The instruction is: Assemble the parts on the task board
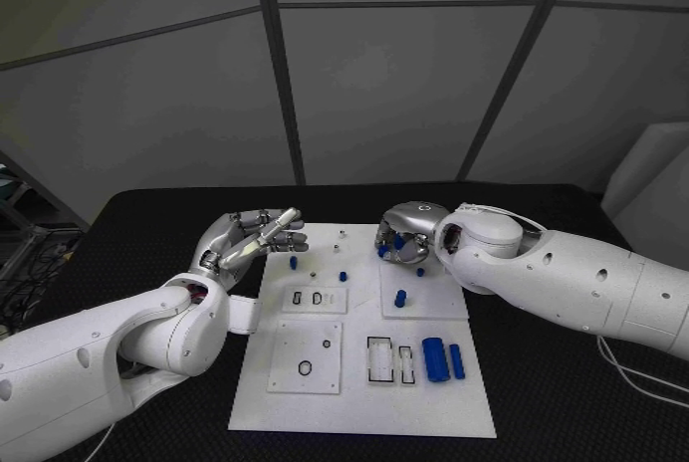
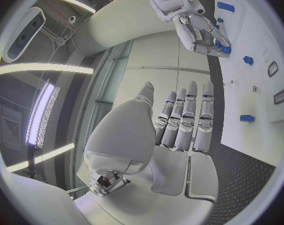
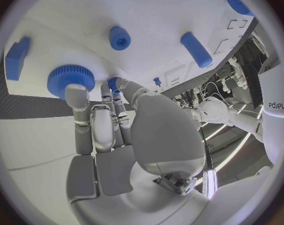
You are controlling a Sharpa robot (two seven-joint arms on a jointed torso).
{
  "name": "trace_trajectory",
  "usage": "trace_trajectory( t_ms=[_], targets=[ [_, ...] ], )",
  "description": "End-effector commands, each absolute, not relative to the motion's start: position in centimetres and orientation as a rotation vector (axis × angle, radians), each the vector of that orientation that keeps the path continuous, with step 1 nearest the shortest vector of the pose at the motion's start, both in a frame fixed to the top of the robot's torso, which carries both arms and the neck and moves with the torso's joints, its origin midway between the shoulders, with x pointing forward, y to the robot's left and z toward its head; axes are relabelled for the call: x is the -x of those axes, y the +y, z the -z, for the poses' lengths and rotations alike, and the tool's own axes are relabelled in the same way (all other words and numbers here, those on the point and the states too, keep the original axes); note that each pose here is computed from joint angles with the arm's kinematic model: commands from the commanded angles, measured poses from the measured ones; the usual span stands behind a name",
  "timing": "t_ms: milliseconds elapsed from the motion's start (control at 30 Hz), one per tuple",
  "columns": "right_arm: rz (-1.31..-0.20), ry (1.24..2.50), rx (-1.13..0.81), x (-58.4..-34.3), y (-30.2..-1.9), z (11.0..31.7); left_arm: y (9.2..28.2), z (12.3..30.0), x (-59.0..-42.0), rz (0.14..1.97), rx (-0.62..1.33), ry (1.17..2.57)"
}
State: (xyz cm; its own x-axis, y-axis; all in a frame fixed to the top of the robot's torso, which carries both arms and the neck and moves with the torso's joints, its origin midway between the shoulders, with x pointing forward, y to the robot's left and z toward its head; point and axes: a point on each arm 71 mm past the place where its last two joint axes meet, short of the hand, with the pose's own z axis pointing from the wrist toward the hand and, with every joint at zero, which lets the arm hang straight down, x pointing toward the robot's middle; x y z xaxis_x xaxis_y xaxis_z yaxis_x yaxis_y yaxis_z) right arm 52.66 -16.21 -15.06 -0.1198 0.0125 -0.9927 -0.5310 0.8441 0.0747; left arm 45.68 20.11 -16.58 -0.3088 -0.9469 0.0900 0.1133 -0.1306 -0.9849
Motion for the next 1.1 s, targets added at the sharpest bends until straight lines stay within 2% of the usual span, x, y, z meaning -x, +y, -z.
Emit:
trace_trajectory(
  t_ms=[33,233,500,833,1100],
  targets=[
    [-0.538,1.525,0.394,-52.2,-15.8,13.9,20.0,16.5,-45.7,1.598,1.013,1.279],
    [-0.556,1.468,0.374,-51.8,-15.6,13.1,20.1,16.5,-45.7,1.596,1.014,1.28],
    [-0.533,1.42,0.335,-52.9,-15.0,11.9,20.1,16.5,-45.8,1.597,1.015,1.283],
    [-0.527,1.392,0.299,-54.2,-12.9,11.8,20.0,16.5,-45.7,1.6,1.016,1.288],
    [-0.526,1.416,0.305,-55.0,-11.3,12.2,19.8,16.5,-45.7,1.604,1.016,1.292]
  ],
)
